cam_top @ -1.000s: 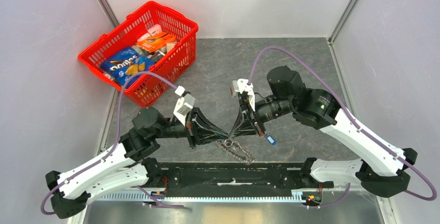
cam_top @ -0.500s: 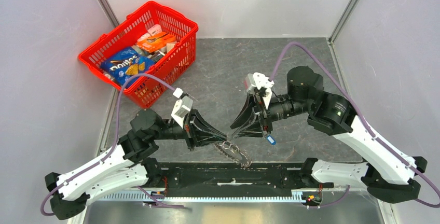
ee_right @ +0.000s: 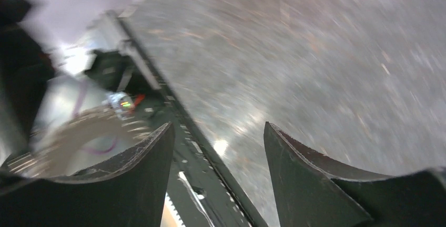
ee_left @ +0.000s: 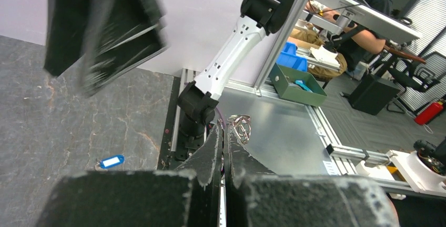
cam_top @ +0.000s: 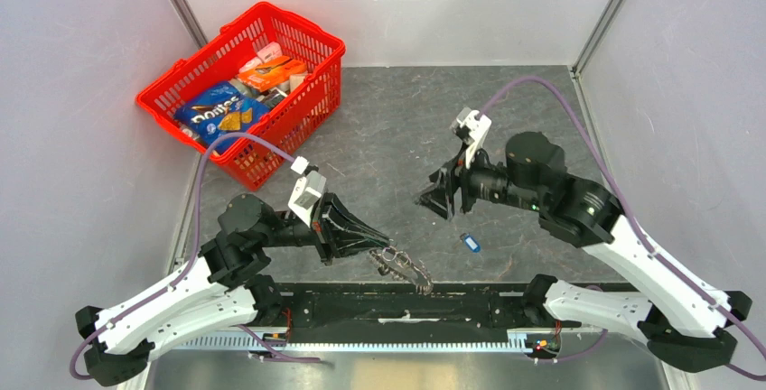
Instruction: Put the keys on the keyring
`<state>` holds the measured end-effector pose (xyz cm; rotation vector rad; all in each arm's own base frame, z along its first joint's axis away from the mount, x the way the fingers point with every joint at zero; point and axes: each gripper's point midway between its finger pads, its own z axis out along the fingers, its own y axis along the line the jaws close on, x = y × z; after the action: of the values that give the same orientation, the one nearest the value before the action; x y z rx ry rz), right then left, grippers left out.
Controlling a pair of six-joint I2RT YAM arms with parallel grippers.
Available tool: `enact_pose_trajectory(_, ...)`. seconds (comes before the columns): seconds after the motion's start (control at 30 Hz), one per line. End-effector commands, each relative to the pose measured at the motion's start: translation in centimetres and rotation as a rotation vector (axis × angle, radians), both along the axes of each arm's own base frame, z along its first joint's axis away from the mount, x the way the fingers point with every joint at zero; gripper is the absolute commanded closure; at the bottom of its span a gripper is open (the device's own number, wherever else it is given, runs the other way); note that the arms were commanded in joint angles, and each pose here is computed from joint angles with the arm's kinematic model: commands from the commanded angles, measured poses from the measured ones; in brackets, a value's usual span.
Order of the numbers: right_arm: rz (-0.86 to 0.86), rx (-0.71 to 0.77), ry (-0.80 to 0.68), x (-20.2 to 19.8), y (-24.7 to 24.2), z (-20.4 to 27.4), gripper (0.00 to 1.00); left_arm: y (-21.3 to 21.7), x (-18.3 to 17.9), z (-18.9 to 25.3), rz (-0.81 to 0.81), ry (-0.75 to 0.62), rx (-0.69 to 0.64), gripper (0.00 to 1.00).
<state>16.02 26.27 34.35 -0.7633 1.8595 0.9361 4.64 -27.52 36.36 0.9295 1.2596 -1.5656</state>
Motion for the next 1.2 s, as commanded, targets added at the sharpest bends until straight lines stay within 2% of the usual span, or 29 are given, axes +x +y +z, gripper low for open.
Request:
enact_pose_trajectory(0.0, -0.371, -0.296, 0.313, 4.7, -4.7, -10.6, 0.31, 0.7, 0.6, 1.4, 0.062, -0.035, -0.060, 0.98)
enact_pose_trajectory(0.1, -0.457, -0.399, 0.424, 4.7, -6.1, -15.9, 0.31, 1.0, 0.9, 0.9, 0.090, -0.035, -0.048, 0.98)
enact_pose_trajectory(0.33, -0.682, -0.408, 0.530, 4.6, -9.0, -21.2, 0.38, 1.2, 1.0, 0.3, 0.101, -0.032, -0.033, 0.98)
enact_pose_trajectory(0.7, -0.897, -0.375, 0.638, 4.1, -10.9, -25.8, 0.44, 1.5, 0.8, 0.2, 0.102, -0.038, -0.040, 0.98)
enact_pose_trajectory(0.8, -0.917, -0.368, 0.652, 4.6, -10.8, -26.8, 0.47, 1.6, 0.7, 0.2, 0.102, -0.040, -0.037, 0.98)
enact_pose_trajectory(1.17, -0.970, -0.428, 0.675, 4.9, -11.7, -29.4, 0.47, 1.7, 0.8, -0.4, 0.104, -0.049, -0.014, 0.98)
